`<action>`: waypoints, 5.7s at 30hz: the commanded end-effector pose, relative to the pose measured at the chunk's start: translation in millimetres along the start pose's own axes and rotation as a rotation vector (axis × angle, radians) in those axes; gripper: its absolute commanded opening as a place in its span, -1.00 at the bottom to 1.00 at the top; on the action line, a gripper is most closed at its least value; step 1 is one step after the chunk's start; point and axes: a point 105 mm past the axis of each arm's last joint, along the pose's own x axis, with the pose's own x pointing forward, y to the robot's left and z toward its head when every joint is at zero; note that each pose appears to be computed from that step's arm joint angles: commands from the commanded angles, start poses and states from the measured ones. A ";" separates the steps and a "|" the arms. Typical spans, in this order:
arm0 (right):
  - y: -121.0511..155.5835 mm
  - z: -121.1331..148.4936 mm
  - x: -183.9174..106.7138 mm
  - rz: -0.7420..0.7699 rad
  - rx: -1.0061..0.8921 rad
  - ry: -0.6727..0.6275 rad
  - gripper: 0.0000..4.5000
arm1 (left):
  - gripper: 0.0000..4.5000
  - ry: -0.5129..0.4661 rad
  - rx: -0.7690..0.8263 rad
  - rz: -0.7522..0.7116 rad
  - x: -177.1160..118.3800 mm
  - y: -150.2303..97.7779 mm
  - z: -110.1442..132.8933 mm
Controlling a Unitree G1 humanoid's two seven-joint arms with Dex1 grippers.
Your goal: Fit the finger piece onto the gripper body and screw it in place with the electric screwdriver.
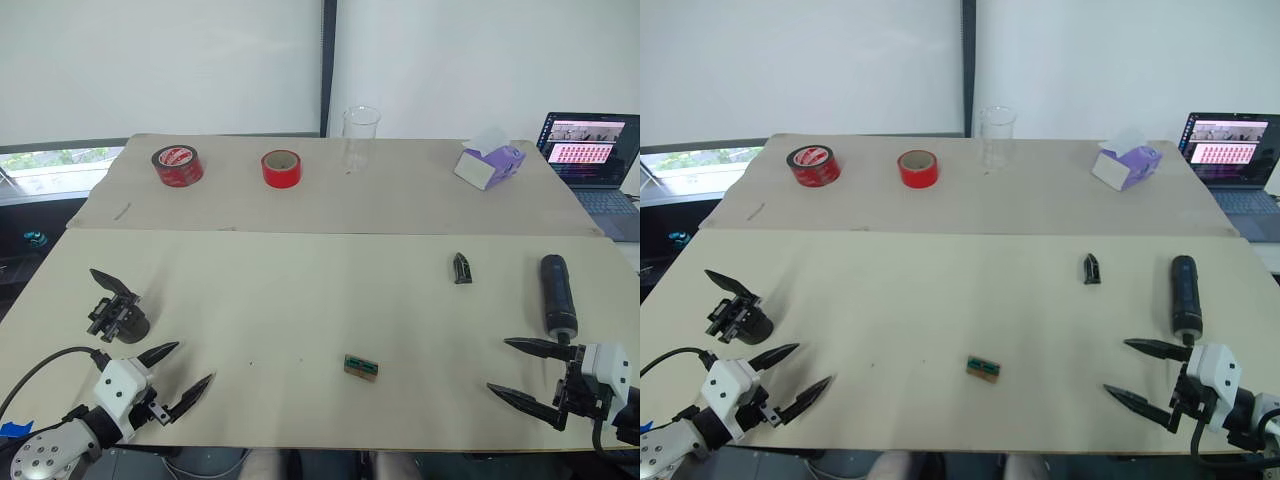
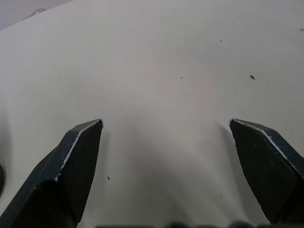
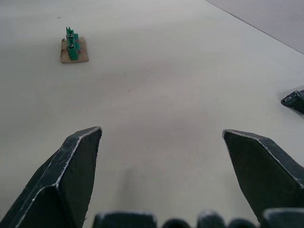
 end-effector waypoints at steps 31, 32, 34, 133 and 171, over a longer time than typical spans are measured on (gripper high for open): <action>56.0 106.2 58.0 0.236 -0.185 -0.649 0.99 | 1.00 -0.093 -0.346 0.719 -58.6 52.3 -7.3; 56.2 107.1 58.7 0.235 -0.187 -0.649 0.99 | 1.00 -0.057 -0.335 0.727 -53.0 56.9 -11.7; 56.6 108.7 59.8 0.232 -0.192 -0.650 0.99 | 1.00 -0.024 -0.328 0.739 -45.1 63.7 -16.4; 60.3 70.9 14.2 -0.133 -0.192 -0.375 1.00 | 0.05 -0.266 0.038 -0.753 217.4 -87.0 105.3; 60.2 67.8 17.7 -0.068 -0.179 -0.380 1.00 | 0.97 -0.151 0.048 -0.873 219.0 -63.4 97.9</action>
